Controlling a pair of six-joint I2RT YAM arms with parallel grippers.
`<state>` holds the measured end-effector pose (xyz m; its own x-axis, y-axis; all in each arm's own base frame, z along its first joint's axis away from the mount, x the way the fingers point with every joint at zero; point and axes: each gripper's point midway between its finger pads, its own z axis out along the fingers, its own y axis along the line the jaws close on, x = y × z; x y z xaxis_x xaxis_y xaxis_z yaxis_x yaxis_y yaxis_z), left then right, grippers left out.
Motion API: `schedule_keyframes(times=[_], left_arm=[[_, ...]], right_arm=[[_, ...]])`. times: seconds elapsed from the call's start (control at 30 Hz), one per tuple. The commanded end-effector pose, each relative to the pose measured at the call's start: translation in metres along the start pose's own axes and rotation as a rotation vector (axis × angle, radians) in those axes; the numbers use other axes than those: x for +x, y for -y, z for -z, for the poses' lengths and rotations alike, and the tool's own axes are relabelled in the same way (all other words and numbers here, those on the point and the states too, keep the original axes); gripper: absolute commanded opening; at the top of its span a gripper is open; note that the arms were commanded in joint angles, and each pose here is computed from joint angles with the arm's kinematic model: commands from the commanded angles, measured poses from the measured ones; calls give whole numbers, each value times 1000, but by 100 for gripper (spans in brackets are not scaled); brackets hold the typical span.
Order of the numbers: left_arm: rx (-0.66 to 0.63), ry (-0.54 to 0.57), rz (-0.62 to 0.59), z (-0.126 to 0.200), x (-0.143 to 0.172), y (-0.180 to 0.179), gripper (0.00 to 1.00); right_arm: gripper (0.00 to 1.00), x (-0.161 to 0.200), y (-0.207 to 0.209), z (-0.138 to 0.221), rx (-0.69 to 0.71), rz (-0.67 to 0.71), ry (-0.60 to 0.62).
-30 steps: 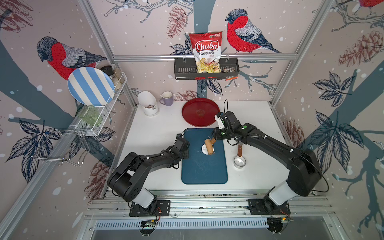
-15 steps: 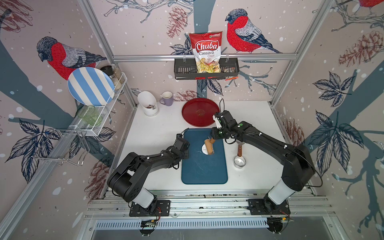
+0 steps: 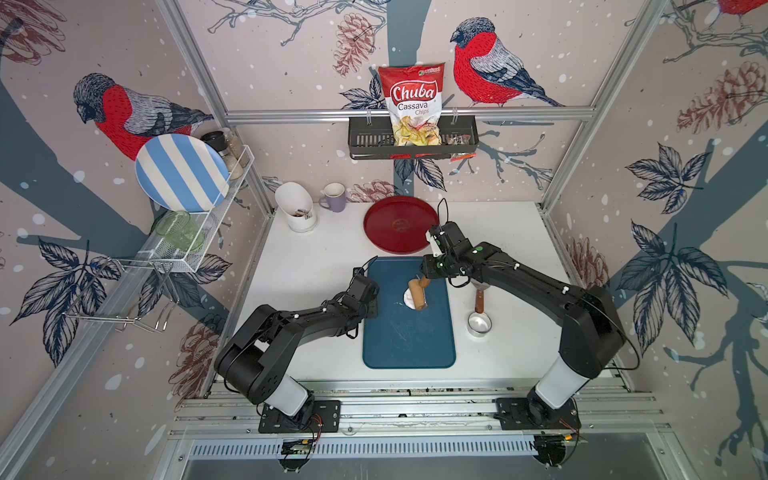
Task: Roll out the dumpling wrappers from the dough
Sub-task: Flatten out the dough on the work surface.
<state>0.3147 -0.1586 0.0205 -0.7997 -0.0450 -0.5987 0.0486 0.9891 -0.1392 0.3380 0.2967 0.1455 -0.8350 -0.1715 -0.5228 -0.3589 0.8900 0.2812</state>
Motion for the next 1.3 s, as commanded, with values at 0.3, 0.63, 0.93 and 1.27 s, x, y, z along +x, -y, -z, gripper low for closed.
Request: schedule_keyframes(times=[0.3, 0.63, 0.93, 1.27], left_arm=[[-58, -45, -24, -1, 6, -13, 0], [-62, -47, -20, -2, 7, -15, 0], [-63, -46, -24, -4, 4, -13, 0], [-64, -40, -25, -3, 0, -13, 0]], right_arm=[[0, 53, 27, -22, 105, -9, -173], [0, 51, 51, -10, 135, -47, -157], [0, 65, 34, -18, 99, -6, -194], [0, 75, 33, -26, 76, -44, -203]])
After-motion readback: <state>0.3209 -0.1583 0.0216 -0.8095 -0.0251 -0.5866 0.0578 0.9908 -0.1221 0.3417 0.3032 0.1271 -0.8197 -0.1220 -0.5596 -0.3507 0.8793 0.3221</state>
